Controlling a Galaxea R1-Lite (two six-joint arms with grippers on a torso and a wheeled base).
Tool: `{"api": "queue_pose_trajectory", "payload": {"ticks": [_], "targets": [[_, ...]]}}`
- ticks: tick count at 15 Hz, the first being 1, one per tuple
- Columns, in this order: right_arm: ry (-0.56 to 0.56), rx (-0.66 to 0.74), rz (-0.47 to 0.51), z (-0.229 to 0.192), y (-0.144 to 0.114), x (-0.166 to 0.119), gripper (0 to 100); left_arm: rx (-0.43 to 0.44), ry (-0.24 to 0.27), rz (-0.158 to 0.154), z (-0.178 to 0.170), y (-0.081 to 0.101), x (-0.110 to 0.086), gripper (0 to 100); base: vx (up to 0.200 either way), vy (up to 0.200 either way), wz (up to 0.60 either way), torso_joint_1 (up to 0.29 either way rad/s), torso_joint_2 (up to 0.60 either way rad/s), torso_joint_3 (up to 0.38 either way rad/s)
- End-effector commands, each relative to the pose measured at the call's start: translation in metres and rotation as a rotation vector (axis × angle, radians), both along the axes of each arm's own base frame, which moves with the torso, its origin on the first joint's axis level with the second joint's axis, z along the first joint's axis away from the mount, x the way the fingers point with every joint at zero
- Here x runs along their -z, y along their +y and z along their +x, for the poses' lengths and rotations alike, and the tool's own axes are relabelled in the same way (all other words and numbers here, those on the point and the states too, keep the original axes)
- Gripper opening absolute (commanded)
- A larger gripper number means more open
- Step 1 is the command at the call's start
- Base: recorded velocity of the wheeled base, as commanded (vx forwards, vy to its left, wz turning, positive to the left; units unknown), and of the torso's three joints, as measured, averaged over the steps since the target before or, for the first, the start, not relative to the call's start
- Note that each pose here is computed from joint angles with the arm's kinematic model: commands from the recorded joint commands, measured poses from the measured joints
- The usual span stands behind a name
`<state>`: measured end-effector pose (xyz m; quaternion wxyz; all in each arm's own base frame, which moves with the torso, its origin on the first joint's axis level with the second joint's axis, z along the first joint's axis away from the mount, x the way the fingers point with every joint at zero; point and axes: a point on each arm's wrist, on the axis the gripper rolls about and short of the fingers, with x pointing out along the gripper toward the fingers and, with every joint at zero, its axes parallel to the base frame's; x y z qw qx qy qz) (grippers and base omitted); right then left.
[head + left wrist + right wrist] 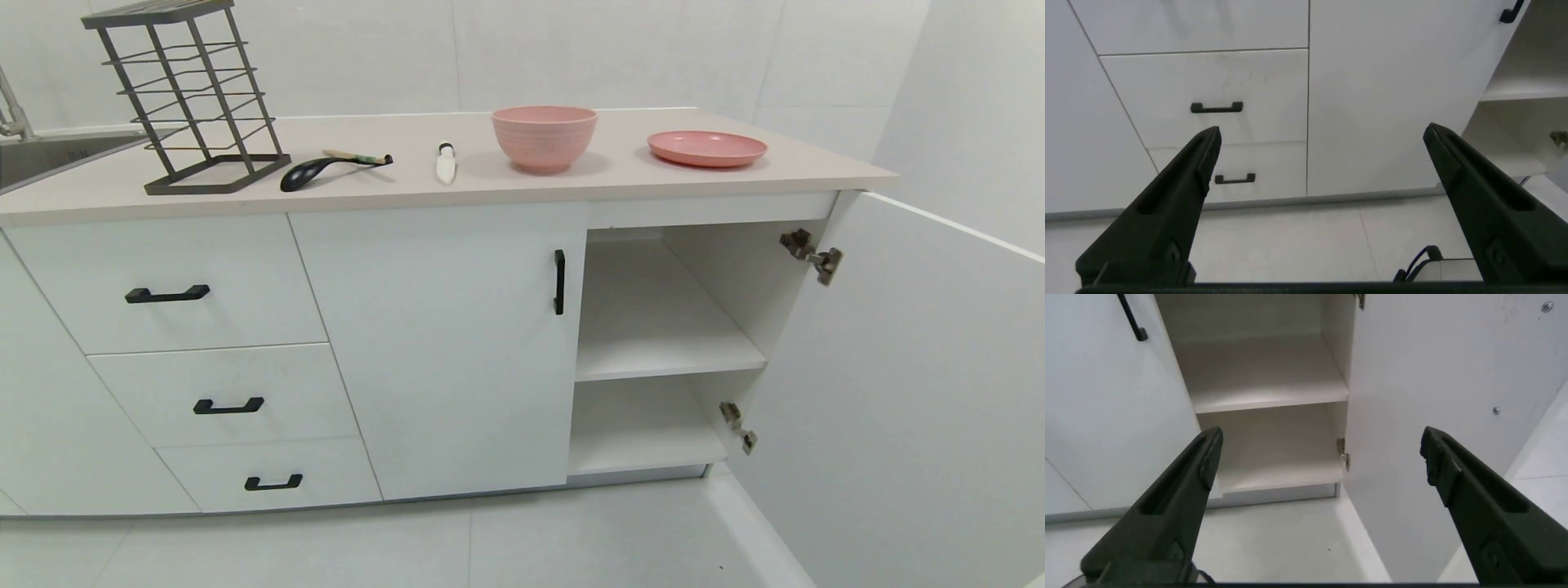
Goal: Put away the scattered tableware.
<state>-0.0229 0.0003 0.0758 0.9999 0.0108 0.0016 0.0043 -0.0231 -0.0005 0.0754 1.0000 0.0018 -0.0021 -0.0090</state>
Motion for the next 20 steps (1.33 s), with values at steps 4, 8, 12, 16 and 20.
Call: {"api": "queue_pose_trajectory", "payload": {"ticks": [4,8,12,16,20], "targets": [[0.000,-0.002,-0.002,0.0000,0.0000,0.0004,100,0.000,0.004,-0.002,0.0003,0.0000,-0.0001,100,0.000,-0.150,0.00,0.002,0.00,0.003],[0.000,-0.002,-0.003,0.0000,0.0000,0.0004,100,0.000,0.004,-0.002,0.0003,0.0000,-0.0001,100,0.000,-0.150,0.00,0.002,0.00,-0.001],[0.000,0.000,-0.003,-0.0002,-0.0001,0.0001,100,0.000,0.004,-0.004,0.0003,0.0000,-0.0001,100,0.000,0.000,0.00,0.000,0.00,0.000],[0.001,0.001,-0.005,0.0000,-0.0001,0.0006,100,0.000,0.004,-0.004,0.0003,0.0000,-0.0001,100,0.200,0.000,0.00,0.004,0.00,0.004],[0.000,0.001,-0.003,-0.0002,-0.0001,0.0001,100,0.000,0.004,-0.004,0.0003,0.0000,-0.0001,100,0.200,0.000,0.00,0.005,0.00,0.004]]}}
